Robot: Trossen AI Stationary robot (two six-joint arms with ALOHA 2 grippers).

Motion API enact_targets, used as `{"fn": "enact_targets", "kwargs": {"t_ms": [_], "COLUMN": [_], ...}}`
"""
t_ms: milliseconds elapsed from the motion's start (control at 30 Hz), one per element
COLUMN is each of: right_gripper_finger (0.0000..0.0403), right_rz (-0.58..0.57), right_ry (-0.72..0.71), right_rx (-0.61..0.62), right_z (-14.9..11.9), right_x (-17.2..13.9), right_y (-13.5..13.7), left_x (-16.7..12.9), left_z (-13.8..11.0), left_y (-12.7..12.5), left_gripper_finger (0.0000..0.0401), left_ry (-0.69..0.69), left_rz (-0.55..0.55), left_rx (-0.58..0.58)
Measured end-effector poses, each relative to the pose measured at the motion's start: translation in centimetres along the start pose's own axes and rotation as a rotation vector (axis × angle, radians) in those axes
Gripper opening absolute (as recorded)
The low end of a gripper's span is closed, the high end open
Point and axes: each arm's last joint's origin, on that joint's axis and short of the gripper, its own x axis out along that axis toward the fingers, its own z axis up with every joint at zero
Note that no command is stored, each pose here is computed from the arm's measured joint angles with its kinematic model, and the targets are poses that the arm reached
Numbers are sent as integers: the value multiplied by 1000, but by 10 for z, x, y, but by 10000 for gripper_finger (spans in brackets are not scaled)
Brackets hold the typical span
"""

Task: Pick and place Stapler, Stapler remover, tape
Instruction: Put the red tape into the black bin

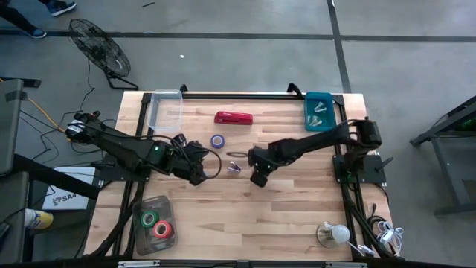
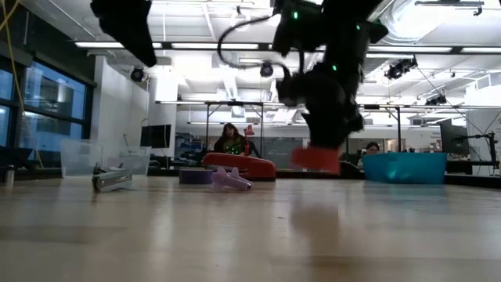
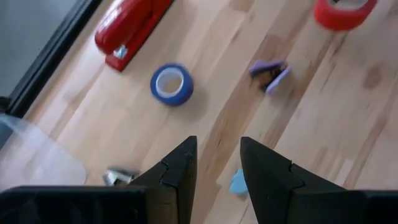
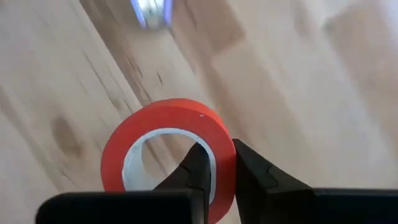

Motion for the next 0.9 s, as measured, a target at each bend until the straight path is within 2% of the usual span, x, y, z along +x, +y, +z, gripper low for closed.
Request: {"fn": "enact_targets", "kwargs": {"t_ms": [100, 333, 567, 700, 900], "right_gripper_finger": [32, 32, 32, 32, 32], "right_rz": [41, 177, 212, 224, 299], "right_ry": [-80, -454, -800, -895, -948], "right_rx": [-30, -120, -302, -406, -507], "right_z": [9, 36, 43, 41, 41], "right_x": [-20, -88, -152, -171, -179], "right_y": [-5, -16, -24, -25, -22], "left_x": [0, -2, -2, -3, -4], "left_z": [4, 25, 61, 79, 95], "left_y": [-2, -13, -13, -8, -1], "left_gripper_finger": [120, 120, 120, 120, 120], "left_ry": [-50, -228, -429, -529, -628], "left_rz": [-7, -105, -281, -393, -476], "left_rx": [-18, -31, -70, -107, -141]}}
